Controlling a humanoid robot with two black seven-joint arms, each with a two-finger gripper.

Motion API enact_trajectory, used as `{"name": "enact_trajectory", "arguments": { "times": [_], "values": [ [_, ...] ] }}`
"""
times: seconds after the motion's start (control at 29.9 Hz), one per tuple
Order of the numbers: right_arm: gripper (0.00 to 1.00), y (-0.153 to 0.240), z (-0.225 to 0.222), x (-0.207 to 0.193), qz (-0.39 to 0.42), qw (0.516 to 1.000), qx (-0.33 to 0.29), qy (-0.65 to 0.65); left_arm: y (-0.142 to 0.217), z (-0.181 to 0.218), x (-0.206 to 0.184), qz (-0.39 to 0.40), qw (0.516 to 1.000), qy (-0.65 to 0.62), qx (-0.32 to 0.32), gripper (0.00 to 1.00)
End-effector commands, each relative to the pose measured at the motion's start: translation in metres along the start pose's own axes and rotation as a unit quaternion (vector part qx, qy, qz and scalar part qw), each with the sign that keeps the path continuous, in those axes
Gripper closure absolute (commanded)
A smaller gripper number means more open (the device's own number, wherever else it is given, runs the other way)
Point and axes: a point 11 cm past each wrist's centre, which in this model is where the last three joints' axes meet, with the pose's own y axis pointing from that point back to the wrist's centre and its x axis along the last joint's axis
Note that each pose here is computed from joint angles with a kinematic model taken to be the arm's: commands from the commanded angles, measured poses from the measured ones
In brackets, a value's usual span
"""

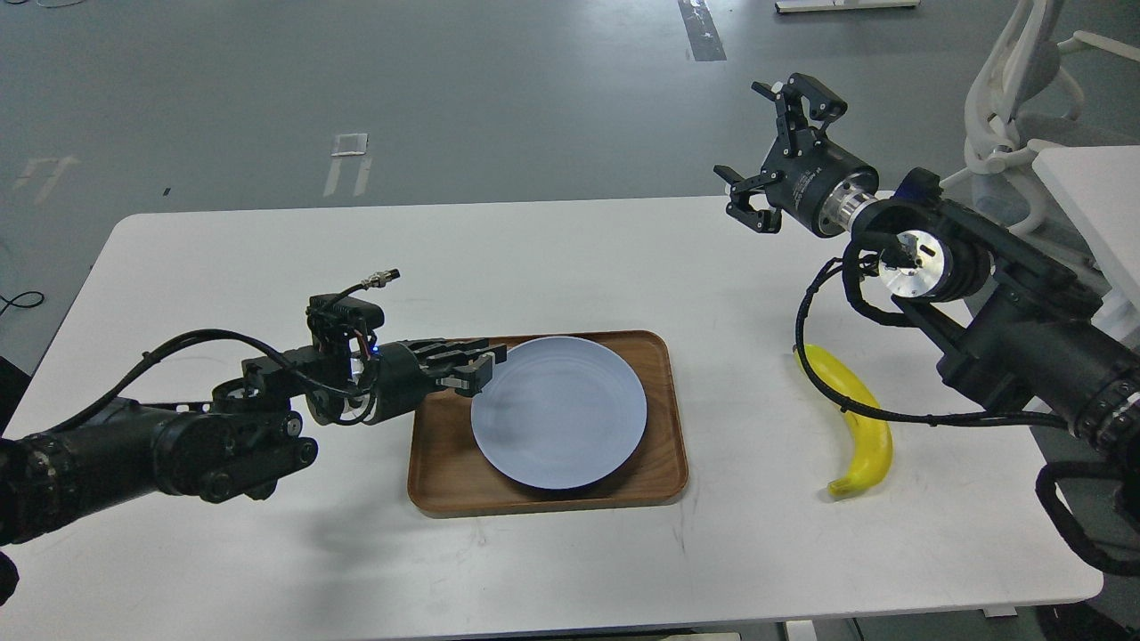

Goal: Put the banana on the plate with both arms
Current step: 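Release the plate and raise the left gripper away from the tray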

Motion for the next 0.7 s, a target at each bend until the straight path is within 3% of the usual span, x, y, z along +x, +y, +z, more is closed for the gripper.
{"name": "enact_trajectory", "arguments": {
  "times": [0.0,0.13,0.2,0.23,0.3,0.4,0.47,0.6,0.67],
  "values": [
    [0.00,0.002,-0.004,0.002,-0.001,1.000,0.000,0.007,-0.003,0.011,0.035,0.057,0.997,0.041,-0.013,0.02],
    [0.00,0.011,-0.004,0.007,-0.006,0.998,-0.020,0.060,-0.003,0.019,0.087,0.150,0.979,0.132,-0.030,0.02],
    [0.00,0.024,0.003,0.014,-0.018,0.977,-0.069,0.199,0.007,0.024,0.144,0.216,0.943,0.243,-0.067,0.02],
    [0.00,0.024,0.003,0.014,-0.018,0.977,-0.069,0.200,0.007,0.024,0.144,0.216,0.943,0.243,-0.067,0.02],
    [0.01,0.040,0.009,0.024,-0.036,0.922,-0.118,0.368,0.023,0.023,0.191,0.267,0.879,0.379,-0.115,0.02],
    [0.01,0.066,0.007,0.040,-0.062,0.827,-0.153,0.537,0.033,0.014,0.208,0.272,0.813,0.499,-0.129,0.02],
    [0.02,0.076,0.014,0.045,-0.080,0.786,-0.166,0.590,0.036,0.011,0.208,0.263,0.797,0.527,-0.135,0.02],
    [0.04,0.116,0.044,0.066,-0.165,0.609,-0.222,0.743,0.051,-0.010,0.220,0.300,0.734,0.588,-0.161,0.02],
    [0.06,0.127,0.048,0.070,-0.179,0.582,-0.233,0.758,0.052,-0.014,0.218,0.309,0.726,0.595,-0.157,0.02]
  ]
}}
